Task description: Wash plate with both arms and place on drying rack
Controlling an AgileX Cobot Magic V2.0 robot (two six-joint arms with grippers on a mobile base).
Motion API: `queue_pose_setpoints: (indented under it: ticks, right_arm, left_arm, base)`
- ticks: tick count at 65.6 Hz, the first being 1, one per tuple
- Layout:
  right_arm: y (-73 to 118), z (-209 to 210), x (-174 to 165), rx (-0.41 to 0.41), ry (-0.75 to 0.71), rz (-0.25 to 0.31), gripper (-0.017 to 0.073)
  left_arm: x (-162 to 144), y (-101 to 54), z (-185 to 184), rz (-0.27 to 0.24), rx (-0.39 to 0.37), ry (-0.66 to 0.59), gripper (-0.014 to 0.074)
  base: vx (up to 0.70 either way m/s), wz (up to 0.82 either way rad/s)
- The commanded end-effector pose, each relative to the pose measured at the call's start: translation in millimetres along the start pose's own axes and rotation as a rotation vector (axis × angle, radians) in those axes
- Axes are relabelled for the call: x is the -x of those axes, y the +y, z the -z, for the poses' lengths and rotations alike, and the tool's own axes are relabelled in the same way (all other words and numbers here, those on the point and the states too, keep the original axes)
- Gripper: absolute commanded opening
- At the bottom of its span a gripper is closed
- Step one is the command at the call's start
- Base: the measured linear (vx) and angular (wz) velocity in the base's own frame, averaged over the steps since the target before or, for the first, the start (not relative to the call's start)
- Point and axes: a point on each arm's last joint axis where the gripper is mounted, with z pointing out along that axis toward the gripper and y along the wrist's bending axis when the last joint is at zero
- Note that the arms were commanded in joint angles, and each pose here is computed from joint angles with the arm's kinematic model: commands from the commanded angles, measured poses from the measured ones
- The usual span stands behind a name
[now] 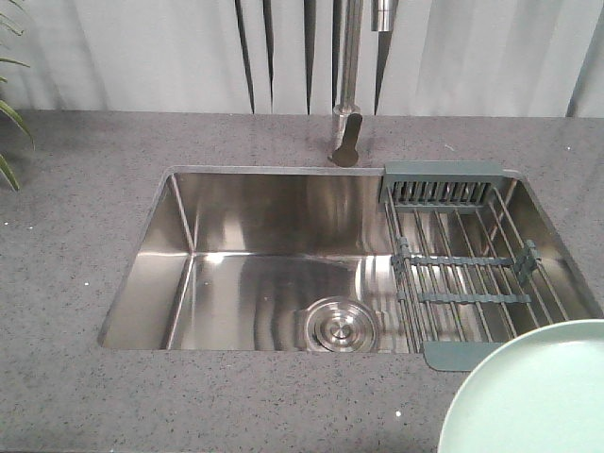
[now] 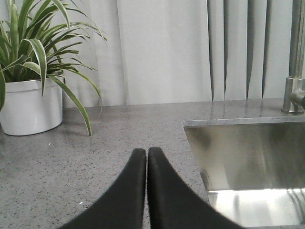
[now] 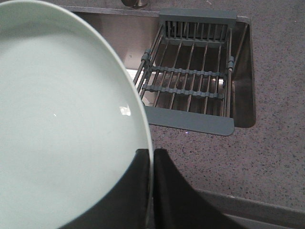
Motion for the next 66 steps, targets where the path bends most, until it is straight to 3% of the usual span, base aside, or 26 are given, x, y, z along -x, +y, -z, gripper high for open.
queue_pose_setpoints:
  ticks: [1, 66]
  right_arm:
    - [0.6, 1.4, 13.0, -0.003, -0.073, 0.002, -0.0005]
    - [0.6, 1.4, 13.0, -0.003, -0.073, 0.002, -0.0005]
  left_arm:
    - [0.2, -1.3, 0.8, 0.015, -0.018, -0.062, -0.0005]
    - [0.2, -1.3, 0.8, 0.015, -0.018, -0.062, -0.0005]
  base:
    - [0.01, -0.04]
    - [0.03, -0.04]
